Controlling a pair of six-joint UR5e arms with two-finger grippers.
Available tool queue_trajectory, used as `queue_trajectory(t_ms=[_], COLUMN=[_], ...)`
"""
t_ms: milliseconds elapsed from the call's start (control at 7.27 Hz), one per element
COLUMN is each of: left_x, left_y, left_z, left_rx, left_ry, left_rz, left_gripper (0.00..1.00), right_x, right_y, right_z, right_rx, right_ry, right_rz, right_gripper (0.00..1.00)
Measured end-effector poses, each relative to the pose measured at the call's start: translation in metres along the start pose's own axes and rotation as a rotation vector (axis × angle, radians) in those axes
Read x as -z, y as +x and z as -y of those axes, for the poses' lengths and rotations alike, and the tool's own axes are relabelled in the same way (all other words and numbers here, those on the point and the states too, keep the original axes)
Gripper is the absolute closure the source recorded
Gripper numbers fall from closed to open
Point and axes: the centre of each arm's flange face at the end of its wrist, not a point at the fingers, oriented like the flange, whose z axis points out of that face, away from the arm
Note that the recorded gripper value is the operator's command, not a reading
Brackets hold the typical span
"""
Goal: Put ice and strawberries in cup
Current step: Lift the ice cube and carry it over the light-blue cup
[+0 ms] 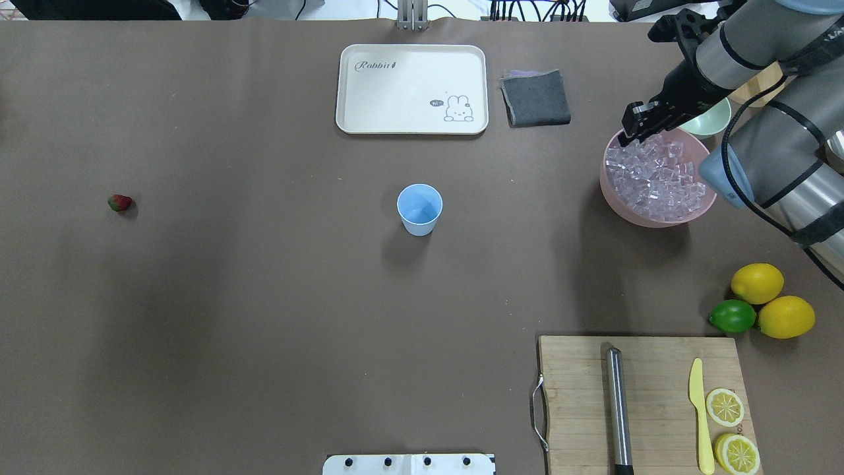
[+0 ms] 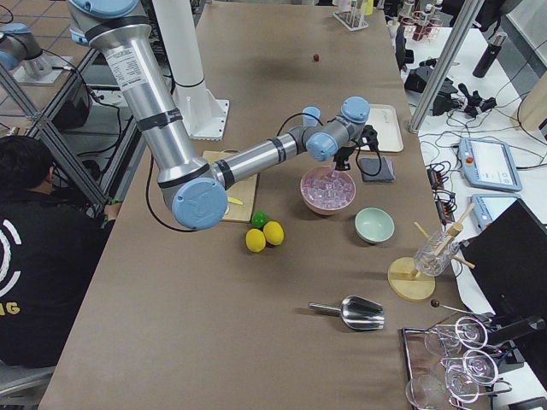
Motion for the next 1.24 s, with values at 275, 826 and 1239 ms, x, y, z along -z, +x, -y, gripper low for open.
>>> queue_trajectory(t_ms=[275,826,1239], left_x=[0.001,0.003,0.010], left_y=[0.001,0.002,0.006], left_z=[0.001,0.004,0.012], left_rx=[0.000,-0.004,-0.013], left_ry=[0.001,0.009,0.025], left_rz=[0.000,0.000,0.001], left_gripper=[0.02,0.02,0.02], right_x=[0.000,-0.049,-0.075], right_y=[-0.066,-0.196,-0.278], right_z=[0.019,0.005,-0.016], right_rx=[-0.041,-0.103,-0.121], right_ry=[0.016,0.062,0.086], right_rz=[0.039,0.024,0.041], right_gripper=[1.00,1.00,1.00])
